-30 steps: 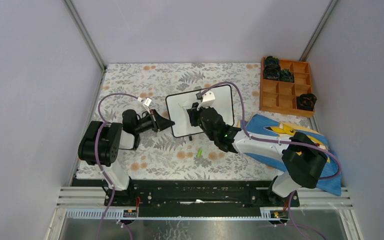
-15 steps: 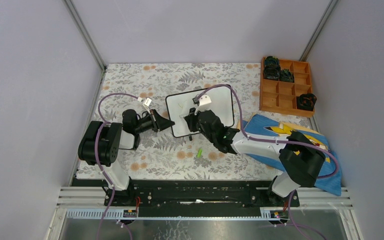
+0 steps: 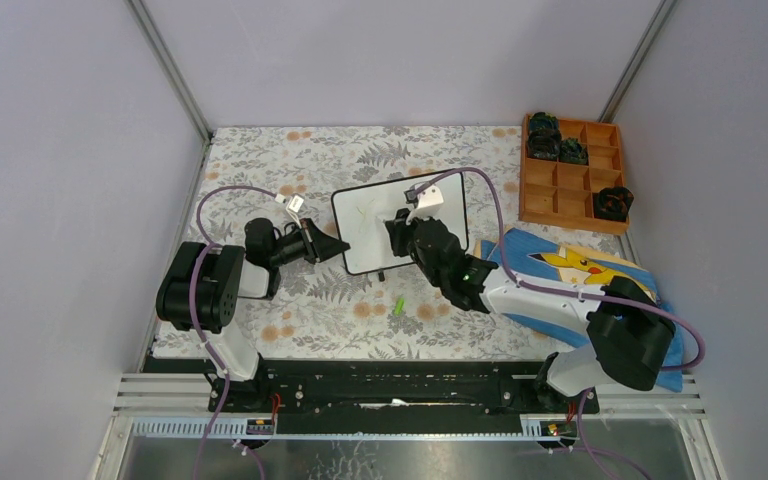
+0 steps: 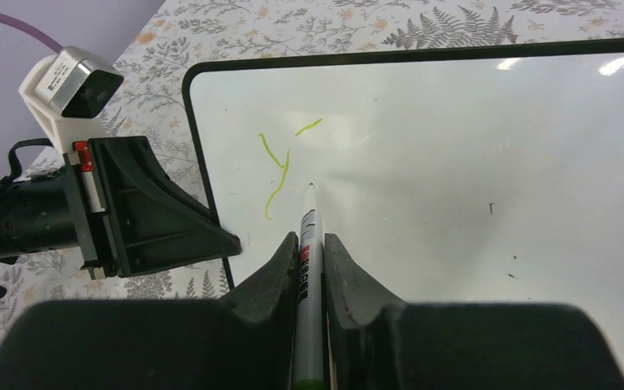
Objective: Write a sentence on the whiteboard
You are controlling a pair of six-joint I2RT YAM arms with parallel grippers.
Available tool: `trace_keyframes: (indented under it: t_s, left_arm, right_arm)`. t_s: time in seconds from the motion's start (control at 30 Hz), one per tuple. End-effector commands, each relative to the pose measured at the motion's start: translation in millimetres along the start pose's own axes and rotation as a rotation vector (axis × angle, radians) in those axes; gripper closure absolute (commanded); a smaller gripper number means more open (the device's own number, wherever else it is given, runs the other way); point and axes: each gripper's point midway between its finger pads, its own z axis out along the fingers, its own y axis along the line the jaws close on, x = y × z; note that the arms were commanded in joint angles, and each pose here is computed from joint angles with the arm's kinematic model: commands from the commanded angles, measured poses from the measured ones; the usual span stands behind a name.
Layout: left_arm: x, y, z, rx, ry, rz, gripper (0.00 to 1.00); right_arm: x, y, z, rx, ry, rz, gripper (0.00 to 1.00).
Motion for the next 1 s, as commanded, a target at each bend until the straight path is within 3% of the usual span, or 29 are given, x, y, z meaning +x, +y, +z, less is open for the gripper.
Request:
trace_keyframes:
  t_s: [0.0, 0.97]
  left_arm:
    - [2, 3, 2, -0.026, 0.012, -0.001, 0.98]
    - [3, 5, 3, -0.035, 0.02, 0.0, 0.99]
  right_arm:
    - [-33, 1, 4, 0.015, -0.093, 0.018, 1.0]
    - [-2, 3, 21, 0.014, -0.002, -0.04, 1.0]
